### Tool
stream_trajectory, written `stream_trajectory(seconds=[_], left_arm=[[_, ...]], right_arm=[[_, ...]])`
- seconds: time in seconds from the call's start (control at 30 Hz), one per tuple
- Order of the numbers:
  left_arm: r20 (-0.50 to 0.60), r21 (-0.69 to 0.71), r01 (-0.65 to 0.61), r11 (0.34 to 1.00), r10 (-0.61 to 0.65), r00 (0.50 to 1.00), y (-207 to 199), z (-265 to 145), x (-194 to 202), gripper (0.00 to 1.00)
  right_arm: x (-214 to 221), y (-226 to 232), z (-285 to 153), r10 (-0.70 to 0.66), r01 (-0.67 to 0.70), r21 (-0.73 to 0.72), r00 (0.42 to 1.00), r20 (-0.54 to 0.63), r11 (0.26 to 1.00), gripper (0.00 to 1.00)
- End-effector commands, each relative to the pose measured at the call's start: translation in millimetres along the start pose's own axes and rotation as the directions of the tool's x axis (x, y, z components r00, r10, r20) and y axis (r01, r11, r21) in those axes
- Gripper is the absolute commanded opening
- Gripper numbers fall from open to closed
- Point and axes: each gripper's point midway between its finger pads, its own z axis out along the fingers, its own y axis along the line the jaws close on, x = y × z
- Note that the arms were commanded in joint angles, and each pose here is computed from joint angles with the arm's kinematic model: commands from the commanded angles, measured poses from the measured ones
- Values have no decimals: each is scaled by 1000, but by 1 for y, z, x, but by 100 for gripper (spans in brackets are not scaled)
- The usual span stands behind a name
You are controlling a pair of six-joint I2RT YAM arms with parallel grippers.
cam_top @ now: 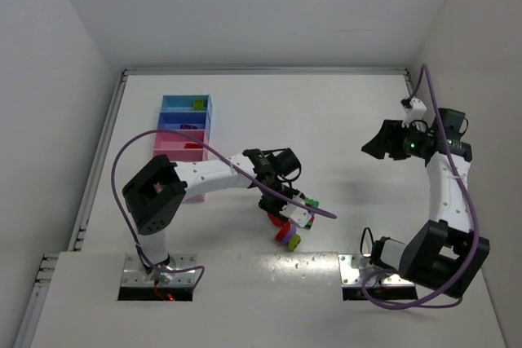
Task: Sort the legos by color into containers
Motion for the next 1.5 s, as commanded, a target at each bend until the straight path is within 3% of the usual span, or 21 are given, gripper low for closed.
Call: stream_trajectory(seconds=[0.0, 0.17, 0.43, 0.6, 0.73, 0.83, 0.9, 1.0, 1.13, 1.3, 1.33, 1.4, 1.47], left_arm=[[19, 19, -36, 999, 36, 999, 0, 4, -8, 49], [19, 19, -36, 999, 36, 999, 0, 4, -8, 49], [9, 12, -16, 1000, 16, 1000, -2, 1, -7, 16], [42, -100, 38, 994, -34, 999, 8, -25, -7, 1], [54, -214, 131, 968, -122, 991, 22, -54, 4, 0], [52, -358, 242, 902, -239, 970, 36, -66, 31, 0], [73, -517, 312, 797, -323, 944, 63, -85, 56, 0], [113, -637, 373, 674, -397, 911, 83, -95, 83, 0], [85, -738, 368, 565, -463, 883, 103, -93, 111, 0], [135, -733, 423, 533, -496, 858, 116, -85, 119, 2], [131, -699, 438, 565, -501, 855, 112, -76, 118, 5], [136, -677, 455, 578, -509, 850, 108, -68, 118, 15], [135, -668, 464, 582, -519, 844, 106, -70, 120, 19]], right_arm=[[-5, 1, 1, -2, 3, -20, 1000, 19, 1000, 71], [-7, 2, 2, -9, 10, -28, 1000, 27, 1000, 71], [-3, 1, 3, -2, 3, -29, 1000, 21, 1000, 71], [-4, 1, 5, -2, 3, -38, 1000, 23, 999, 71], [-6, 0, 5, -9, 10, -37, 1000, 29, 999, 71], [-4, 1, 6, -9, 10, -46, 999, 31, 999, 71], [-5, 3, 6, 1, 1, -55, 999, 33, 998, 71], [-5, 3, 6, 1, 1, -55, 999, 33, 998, 71], [-5, 3, 6, 1, 1, -55, 999, 33, 998, 71], [-5, 3, 6, 1, 1, -55, 999, 33, 998, 71], [-3, 4, 6, 7, -6, -56, 1000, 27, 998, 71], [-3, 4, 6, 7, -6, -56, 1000, 27, 998, 71], [-3, 4, 6, 7, -6, -56, 1000, 27, 998, 71]])
